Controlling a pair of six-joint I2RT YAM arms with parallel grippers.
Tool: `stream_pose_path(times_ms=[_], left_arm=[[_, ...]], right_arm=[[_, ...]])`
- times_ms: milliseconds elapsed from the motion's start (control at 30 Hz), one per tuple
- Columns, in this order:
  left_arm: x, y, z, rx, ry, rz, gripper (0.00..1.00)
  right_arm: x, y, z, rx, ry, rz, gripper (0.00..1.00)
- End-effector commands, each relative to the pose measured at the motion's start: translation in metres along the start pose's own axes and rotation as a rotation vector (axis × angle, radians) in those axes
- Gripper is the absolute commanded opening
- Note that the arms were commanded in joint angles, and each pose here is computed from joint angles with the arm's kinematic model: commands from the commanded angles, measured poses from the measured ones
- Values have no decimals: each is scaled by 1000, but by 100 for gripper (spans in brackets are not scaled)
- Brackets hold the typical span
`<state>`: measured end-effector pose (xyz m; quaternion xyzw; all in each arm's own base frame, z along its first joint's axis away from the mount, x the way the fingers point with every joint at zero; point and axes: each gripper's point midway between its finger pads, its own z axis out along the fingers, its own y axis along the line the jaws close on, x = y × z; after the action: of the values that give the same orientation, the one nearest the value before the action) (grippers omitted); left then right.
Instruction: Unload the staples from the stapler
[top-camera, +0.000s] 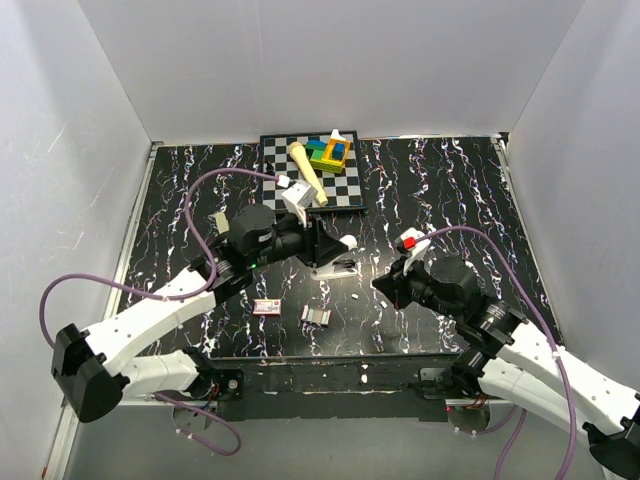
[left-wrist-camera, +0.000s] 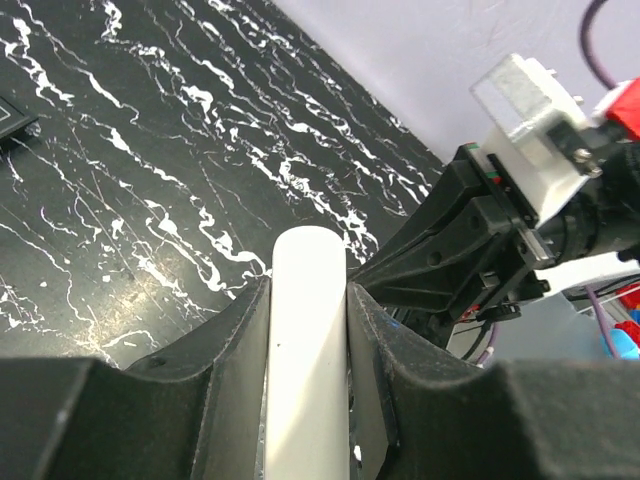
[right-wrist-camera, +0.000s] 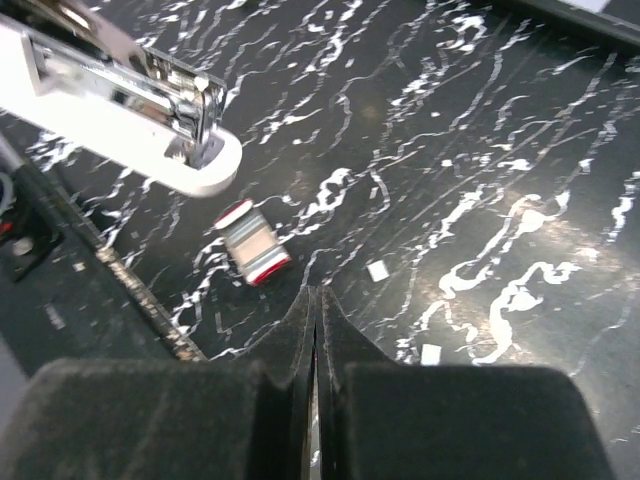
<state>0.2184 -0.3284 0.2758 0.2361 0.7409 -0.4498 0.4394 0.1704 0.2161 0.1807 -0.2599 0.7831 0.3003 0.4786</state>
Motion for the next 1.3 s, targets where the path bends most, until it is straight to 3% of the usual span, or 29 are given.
stream_pose_path(times_ms=[0,200,433,833,1267], left_arm=[[-25,-27,-27,84,-107,20,0],[-33,-49,-47,172,-154,-1,0],[-35,-65,-68,249,-223,-43,0],[-24,-71,-84,295,-230,-41,0],[17,-86,-94,429,-81,5,0]], right_arm=[[-18,39,-15,-187,-23,78,1],[-39,88,-29,-447,-53,178,1],[-73,122,-37,-628,-119,256,1],[-112,138,-37,-691,-184,250,1],[-139,152,-39,-736,-166,127,1]])
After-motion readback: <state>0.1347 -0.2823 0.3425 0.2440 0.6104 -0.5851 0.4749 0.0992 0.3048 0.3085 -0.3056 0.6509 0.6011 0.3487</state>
